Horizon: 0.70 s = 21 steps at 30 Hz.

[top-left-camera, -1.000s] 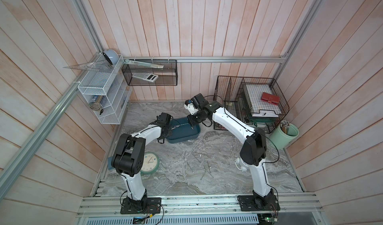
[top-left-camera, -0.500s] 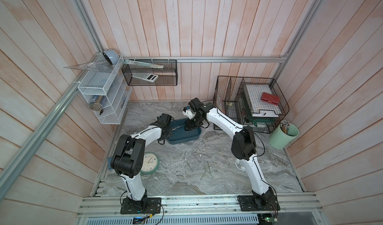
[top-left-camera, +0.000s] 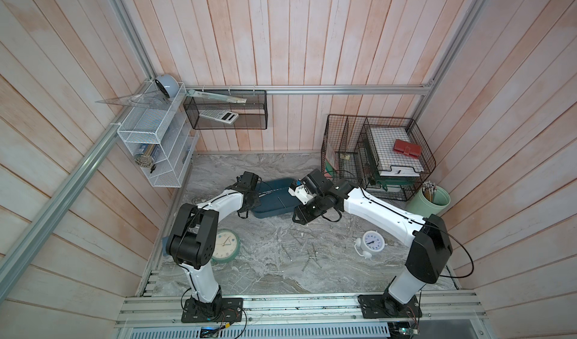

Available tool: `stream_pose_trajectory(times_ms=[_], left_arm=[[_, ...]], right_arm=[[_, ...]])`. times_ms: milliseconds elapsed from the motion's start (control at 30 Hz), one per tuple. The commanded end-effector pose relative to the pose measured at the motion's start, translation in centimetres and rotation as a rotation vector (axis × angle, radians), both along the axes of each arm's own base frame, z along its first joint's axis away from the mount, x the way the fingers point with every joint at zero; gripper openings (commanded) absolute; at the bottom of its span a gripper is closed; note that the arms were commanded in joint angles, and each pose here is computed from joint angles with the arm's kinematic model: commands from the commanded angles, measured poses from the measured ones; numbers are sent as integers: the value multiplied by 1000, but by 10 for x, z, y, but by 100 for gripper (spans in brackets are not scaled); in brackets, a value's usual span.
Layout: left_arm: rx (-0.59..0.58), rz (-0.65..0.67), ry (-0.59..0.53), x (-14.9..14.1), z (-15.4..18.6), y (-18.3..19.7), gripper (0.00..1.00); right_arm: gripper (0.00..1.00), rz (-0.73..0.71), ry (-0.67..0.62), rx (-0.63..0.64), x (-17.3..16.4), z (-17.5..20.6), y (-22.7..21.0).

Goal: Put the nails on the desktop into the storage box
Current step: Pick up the nail from the center of the board.

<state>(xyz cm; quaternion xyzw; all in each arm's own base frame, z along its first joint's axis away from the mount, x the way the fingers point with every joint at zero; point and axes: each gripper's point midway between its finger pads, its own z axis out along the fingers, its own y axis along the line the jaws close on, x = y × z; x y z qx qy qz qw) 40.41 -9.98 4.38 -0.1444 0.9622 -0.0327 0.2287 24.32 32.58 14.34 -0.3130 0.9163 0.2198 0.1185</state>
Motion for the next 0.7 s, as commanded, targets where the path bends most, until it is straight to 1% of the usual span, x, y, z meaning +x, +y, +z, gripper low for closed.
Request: stream_pose_trajectory(times_ms=[0,100,167,367,667], left_arm=[[17,-19,93,-20,-17,4,0],[14,-21,89,-19,-15,3,0],[13,-21,86,-19,-14,3,0],[13,-21,89,-20,-15,3,0],[21,-22,89,-20,-14,5,0]], right_arm=[[43,7,-18,-108,-6,-38,3],[43,78,-23,-212,-17,-61,6],[42,89,-8,-256,-19,-74,4],[42,95,-11,-294,-16,-93,3],[41,111,-21,-328,-4,-109,10]])
